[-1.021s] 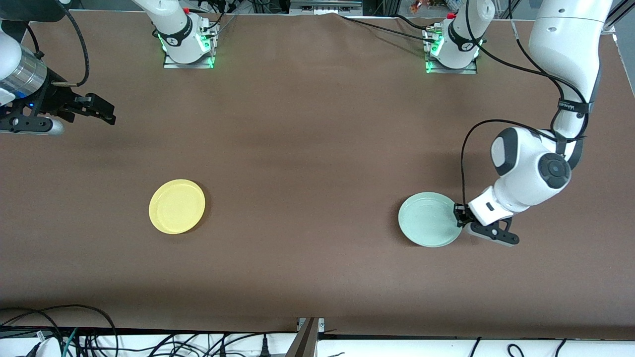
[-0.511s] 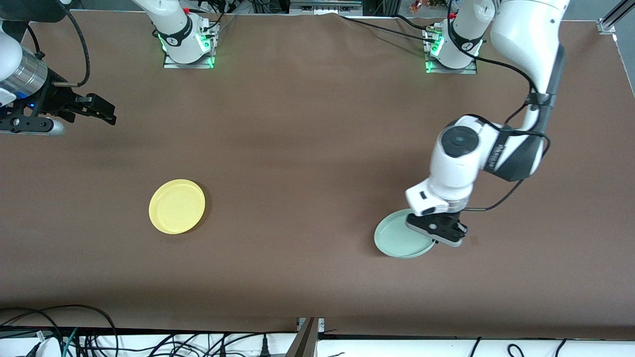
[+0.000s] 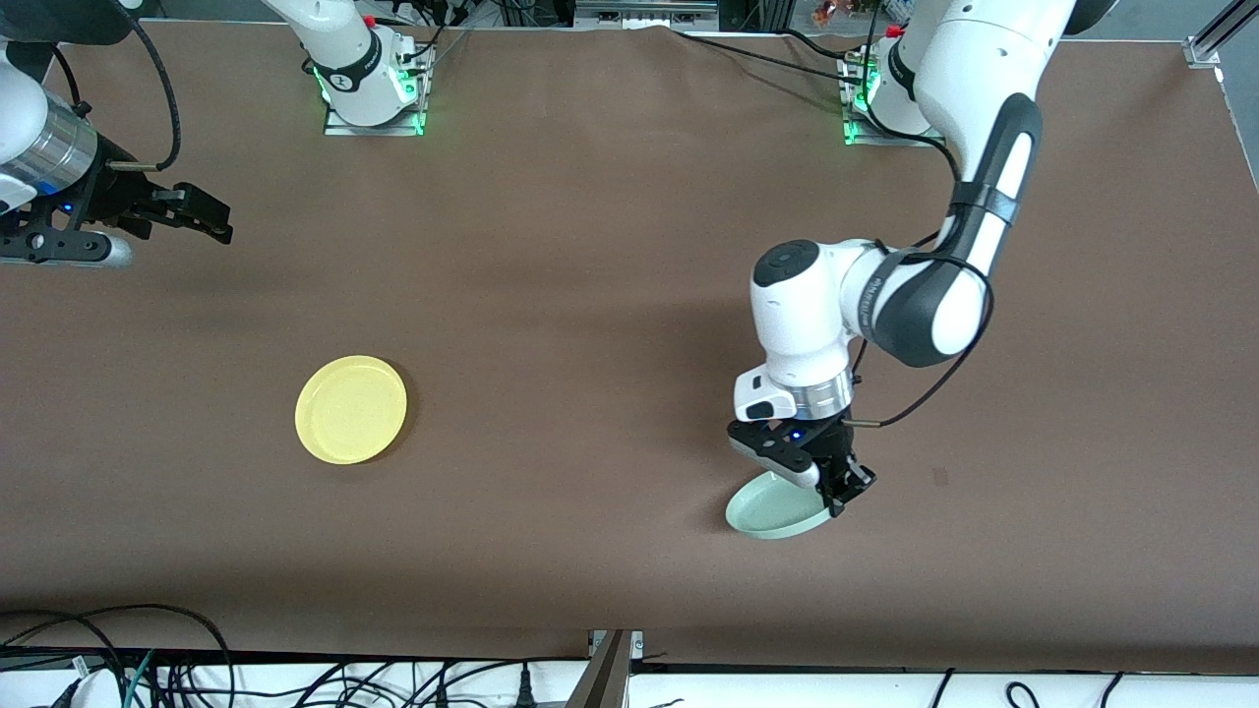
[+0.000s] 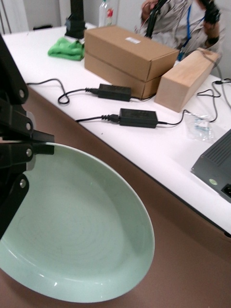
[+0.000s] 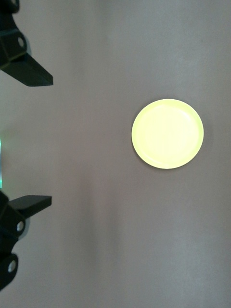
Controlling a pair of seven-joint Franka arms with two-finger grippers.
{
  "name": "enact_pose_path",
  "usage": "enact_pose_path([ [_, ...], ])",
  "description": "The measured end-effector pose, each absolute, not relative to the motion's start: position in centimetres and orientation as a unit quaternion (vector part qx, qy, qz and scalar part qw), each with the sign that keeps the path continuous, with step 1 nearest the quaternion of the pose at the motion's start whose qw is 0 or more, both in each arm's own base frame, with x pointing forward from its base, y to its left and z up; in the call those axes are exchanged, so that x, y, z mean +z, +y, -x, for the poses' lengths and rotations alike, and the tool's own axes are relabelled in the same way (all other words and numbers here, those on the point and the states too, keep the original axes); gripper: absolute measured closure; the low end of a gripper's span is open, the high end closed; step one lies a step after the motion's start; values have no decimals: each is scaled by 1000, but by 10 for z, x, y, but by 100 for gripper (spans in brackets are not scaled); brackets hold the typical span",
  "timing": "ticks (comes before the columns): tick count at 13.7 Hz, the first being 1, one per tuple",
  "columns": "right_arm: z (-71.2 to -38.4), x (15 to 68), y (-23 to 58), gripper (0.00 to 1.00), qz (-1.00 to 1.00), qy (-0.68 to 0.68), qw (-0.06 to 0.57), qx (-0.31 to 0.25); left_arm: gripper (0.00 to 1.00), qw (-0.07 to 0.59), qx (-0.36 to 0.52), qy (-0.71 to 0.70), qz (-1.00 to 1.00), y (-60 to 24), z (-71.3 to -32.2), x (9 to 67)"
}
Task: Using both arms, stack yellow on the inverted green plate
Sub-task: 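Grip the green plate rim with the left gripper and tilt it up, then flip the green plate over with the left gripper toward the yellow plate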
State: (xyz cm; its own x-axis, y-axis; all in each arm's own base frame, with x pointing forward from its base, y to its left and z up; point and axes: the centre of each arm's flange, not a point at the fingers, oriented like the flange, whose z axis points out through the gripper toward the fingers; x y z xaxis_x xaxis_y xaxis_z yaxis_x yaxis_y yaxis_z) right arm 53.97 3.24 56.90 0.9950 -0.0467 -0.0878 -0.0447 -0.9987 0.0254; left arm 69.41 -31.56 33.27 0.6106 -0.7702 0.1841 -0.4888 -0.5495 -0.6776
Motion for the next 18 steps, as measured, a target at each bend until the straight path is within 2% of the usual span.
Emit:
enact_pose_path([
  [5, -536, 567, 32, 0, -998, -23, 13, -62, 97, 410, -257, 405, 776, -390, -664, 310],
  [9, -532, 567, 32, 0, -997, -23, 14, -76, 97, 500, -268, 391, 725, -461, -605, 258],
  [13, -532, 568, 33, 0, -997, -22, 14, -73, 97, 544, -266, 384, 697, -507, -566, 231],
  [18, -534, 572, 45, 0, -998, -11, 14, -64, 97, 557, -283, 365, 690, -546, -527, 211],
])
